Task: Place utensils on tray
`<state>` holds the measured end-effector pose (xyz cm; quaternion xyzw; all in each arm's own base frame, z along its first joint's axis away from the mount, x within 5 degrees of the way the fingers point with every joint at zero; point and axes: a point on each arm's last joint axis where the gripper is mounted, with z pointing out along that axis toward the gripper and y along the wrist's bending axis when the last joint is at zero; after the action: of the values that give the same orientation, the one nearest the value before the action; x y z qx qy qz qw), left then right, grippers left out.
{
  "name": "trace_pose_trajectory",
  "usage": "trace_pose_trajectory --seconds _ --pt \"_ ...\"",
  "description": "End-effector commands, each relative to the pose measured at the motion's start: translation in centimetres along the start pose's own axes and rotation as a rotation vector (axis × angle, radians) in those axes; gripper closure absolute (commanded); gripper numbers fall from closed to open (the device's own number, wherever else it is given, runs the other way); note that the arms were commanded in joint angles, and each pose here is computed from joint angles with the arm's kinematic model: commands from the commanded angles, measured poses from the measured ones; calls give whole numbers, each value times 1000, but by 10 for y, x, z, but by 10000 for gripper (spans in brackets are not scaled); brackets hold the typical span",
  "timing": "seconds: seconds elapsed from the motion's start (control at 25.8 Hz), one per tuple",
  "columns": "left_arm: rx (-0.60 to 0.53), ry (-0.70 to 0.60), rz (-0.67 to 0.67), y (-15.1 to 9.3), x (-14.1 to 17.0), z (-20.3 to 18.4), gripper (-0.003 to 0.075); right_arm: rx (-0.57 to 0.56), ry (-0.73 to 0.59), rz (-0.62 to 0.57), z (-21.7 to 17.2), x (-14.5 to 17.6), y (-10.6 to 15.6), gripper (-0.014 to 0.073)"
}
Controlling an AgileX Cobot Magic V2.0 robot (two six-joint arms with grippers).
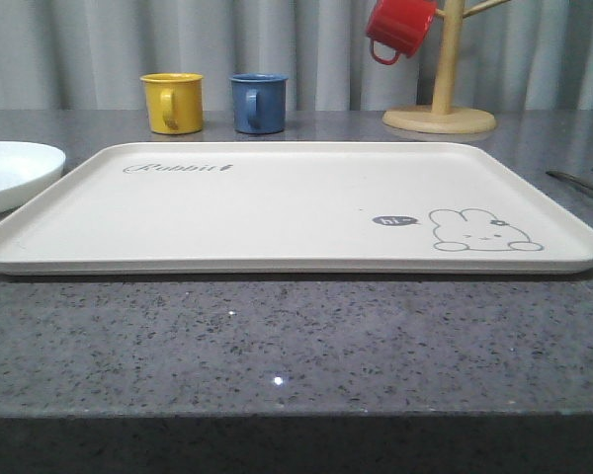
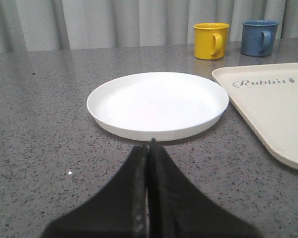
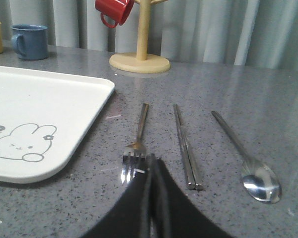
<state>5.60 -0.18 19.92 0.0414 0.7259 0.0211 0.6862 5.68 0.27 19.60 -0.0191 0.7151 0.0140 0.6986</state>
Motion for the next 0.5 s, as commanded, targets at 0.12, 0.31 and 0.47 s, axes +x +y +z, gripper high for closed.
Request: trace_pose_trajectory --seconds 0.12,0.31,0.47 --pt "-49 -324 -17 4 -28 -6 738 7 -155 -17 -3 -17 0 664" --pt "-67 -440 -18 6 -37 -10 738 9 -225 -13 -5 -25 -1 664" --pt "-88 -584 -18 9 -56 -19 738 7 -276 13 -12 -50 -1 664"
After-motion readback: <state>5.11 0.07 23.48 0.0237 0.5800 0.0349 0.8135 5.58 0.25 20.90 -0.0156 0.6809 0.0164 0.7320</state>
